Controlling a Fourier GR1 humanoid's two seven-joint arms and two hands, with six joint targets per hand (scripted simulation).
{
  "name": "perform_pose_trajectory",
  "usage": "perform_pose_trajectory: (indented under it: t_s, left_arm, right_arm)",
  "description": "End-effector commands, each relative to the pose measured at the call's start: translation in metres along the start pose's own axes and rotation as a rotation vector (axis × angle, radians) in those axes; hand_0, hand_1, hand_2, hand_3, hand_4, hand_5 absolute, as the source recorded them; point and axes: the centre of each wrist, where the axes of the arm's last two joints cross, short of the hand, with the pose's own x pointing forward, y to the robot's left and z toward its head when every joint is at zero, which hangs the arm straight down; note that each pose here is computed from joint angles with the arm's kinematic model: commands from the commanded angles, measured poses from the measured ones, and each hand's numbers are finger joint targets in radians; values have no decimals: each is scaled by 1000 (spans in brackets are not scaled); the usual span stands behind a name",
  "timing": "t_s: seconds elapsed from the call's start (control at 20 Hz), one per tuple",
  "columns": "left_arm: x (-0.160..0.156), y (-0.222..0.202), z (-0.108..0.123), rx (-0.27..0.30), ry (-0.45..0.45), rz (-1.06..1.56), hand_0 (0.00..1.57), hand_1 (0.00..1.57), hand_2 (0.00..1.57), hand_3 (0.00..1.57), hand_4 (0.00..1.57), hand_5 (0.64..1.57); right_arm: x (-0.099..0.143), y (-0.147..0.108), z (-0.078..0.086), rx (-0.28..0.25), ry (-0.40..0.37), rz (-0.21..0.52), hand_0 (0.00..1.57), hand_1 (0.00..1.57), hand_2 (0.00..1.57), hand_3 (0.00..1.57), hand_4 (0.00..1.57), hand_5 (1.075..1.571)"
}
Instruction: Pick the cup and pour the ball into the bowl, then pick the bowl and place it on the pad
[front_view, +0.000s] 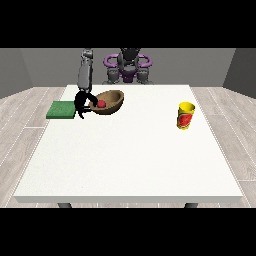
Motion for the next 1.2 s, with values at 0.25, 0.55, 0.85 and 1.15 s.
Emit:
perform_pose_trajectory:
  t_s: [0.25, 0.55, 0.85, 1.15]
  left_arm:
    - [-54, 33, 31, 83, 177, 25, 0, 0, 0, 0, 1197, 1534]
    - [-63, 69, 58, 148, 177, -19, 0, 0, 0, 0, 1203, 1540]
    - [-42, 74, 53, 138, 142, -15, 0, 0, 0, 0, 1205, 1545]
    - [-60, 89, 77, 167, 128, -45, 0, 0, 0, 0, 1207, 1551]
  right_arm:
    - [61, -57, -46, -51, 299, 322, 1571, 1571, 1571, 1042, 1026, 1556]
    - [129, -65, -78, 23, 251, 402, 1571, 1571, 1571, 724, 1050, 1563]
    - [154, -124, -85, -30, 236, 334, 1571, 1571, 1571, 566, 1085, 1564]
    - [148, -124, -82, -7, 238, 335, 1571, 1571, 1571, 461, 1109, 1567]
